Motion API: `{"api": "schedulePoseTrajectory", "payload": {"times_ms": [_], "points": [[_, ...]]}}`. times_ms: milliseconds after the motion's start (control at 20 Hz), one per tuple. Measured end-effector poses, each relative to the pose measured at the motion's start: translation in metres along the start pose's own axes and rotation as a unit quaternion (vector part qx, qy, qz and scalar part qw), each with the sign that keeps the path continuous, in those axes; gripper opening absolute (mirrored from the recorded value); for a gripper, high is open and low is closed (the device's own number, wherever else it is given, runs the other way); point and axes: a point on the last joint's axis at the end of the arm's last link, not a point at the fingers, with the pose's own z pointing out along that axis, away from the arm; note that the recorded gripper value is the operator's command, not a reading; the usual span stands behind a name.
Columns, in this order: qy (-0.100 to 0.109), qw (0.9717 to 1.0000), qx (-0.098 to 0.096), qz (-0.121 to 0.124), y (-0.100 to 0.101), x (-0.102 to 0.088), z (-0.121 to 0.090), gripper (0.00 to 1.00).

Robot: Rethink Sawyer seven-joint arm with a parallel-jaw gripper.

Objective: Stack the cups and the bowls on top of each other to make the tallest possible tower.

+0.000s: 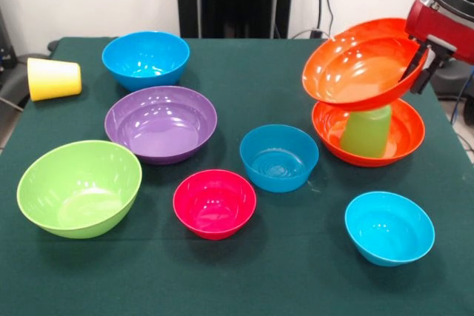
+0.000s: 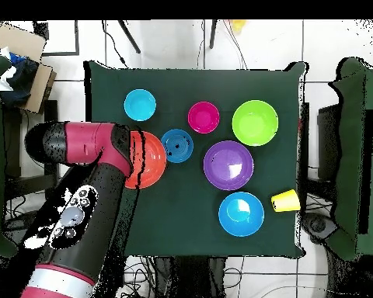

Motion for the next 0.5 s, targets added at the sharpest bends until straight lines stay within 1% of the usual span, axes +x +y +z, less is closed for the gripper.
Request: {"api": "schedulePoseTrajectory", "payload": {"times_ms": [500], "points": [[-0.009,0.9998,0.013,0.008,0.006,0.005,0.013,0.00]]}}
